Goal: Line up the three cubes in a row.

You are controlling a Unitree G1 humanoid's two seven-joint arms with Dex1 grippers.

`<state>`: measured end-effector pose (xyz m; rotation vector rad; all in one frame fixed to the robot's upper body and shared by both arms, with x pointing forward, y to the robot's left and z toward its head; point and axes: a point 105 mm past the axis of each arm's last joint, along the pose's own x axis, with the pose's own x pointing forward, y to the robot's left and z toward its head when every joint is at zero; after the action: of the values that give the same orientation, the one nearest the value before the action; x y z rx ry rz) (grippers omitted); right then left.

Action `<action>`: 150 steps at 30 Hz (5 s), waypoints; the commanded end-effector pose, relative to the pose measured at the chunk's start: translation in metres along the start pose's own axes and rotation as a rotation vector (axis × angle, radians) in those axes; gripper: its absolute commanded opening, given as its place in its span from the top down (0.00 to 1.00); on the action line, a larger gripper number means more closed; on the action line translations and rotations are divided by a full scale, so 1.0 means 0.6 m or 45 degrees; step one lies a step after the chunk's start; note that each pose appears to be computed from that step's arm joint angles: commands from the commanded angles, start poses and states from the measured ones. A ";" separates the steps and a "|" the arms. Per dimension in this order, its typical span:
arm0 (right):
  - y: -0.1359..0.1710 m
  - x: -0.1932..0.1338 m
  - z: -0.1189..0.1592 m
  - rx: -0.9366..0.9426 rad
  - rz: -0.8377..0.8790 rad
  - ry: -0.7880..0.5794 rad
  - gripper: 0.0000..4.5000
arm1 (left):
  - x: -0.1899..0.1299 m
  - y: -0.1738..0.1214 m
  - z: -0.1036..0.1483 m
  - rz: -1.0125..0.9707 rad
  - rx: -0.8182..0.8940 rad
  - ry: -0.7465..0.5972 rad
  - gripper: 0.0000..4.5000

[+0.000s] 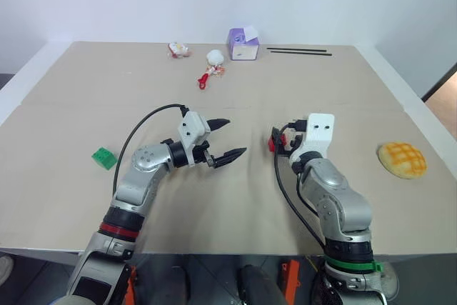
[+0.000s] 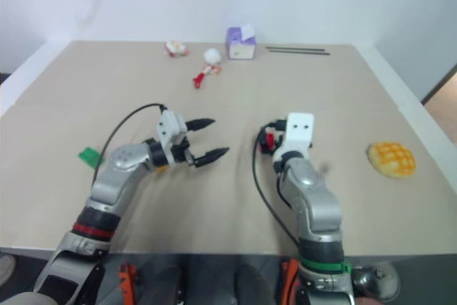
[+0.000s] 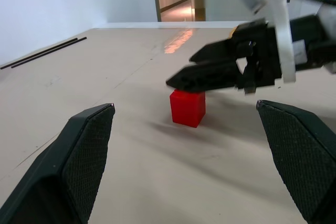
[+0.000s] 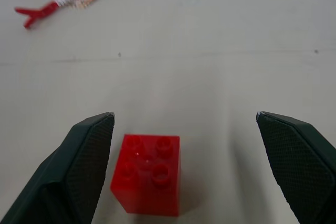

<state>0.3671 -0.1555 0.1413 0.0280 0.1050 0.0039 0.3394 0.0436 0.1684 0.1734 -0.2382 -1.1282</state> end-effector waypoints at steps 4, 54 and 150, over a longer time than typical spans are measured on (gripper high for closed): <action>0.026 0.013 -0.002 -0.032 0.013 0.013 0.01 | 0.003 -0.005 0.027 -0.021 0.058 -0.053 0.00; 0.089 -0.124 -0.067 -0.840 1.975 0.270 0.71 | -0.124 -0.087 0.016 -0.424 0.058 0.230 0.00; 0.059 -0.181 0.096 -0.653 1.736 0.028 0.00 | -0.123 -0.048 0.018 -0.357 -0.029 0.319 0.70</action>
<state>0.2679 -0.1209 0.1980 -0.3639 0.1467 1.4099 0.2866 0.1075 0.1613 0.2662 0.0569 -1.3265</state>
